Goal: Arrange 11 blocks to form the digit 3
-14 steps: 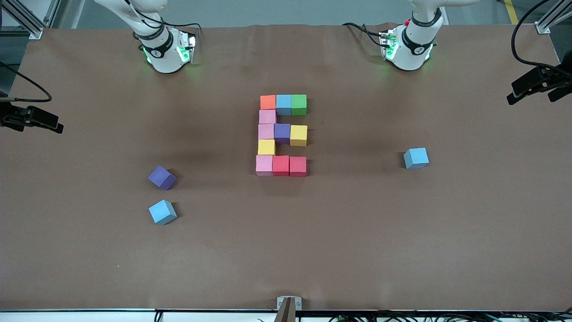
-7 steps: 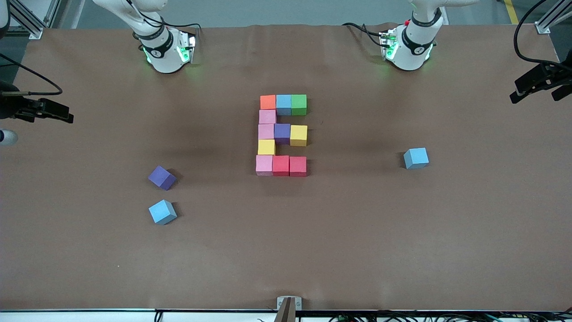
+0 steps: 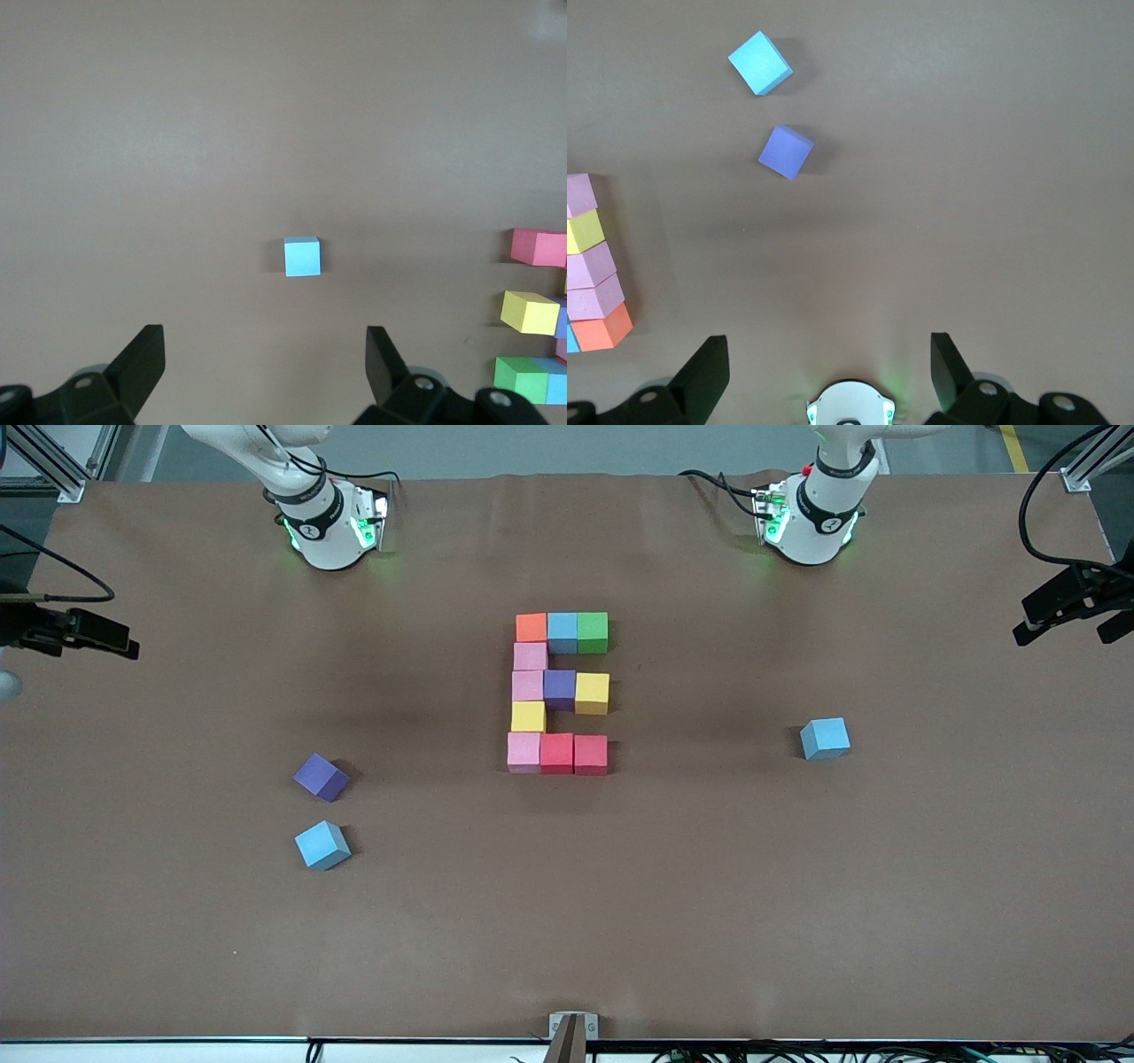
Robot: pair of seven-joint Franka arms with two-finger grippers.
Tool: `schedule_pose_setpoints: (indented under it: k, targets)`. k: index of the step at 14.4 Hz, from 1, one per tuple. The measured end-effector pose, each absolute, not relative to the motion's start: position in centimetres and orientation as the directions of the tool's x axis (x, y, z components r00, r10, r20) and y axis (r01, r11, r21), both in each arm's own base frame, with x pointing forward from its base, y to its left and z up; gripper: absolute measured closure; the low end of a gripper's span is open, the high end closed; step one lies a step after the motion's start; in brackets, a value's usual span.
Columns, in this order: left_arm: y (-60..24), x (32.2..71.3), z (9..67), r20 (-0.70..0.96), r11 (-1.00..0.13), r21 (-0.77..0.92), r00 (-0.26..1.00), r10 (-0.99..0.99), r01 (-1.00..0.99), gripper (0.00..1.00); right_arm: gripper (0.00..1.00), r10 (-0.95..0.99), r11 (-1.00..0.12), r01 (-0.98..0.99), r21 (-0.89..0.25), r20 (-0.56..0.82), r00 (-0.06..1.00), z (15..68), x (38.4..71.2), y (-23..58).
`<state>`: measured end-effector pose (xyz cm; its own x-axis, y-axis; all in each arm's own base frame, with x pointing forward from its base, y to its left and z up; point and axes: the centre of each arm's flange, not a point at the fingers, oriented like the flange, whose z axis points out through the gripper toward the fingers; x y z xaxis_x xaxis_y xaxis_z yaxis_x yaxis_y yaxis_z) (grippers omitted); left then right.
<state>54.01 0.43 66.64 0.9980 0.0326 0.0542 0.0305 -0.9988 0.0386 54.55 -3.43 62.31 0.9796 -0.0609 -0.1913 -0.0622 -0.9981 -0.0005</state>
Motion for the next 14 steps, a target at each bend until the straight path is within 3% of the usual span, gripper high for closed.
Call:
schedule_pose_setpoints:
  k: [7,14]
  targets:
    - [0.3,54.1,66.5,0.053,-0.999,0.038,0.998,0.029,0.027,0.0,0.0,-0.058,-0.998,-0.06,-0.006,-0.166,0.984,65.0,51.3,-3.3]
    - [0.3,54.1,66.5,0.053,-0.999,0.038,0.998,0.03,0.028,0.0,0.0,-0.06,-0.998,-0.061,-0.007,-0.098,0.993,65.6,51.9,-3.4]
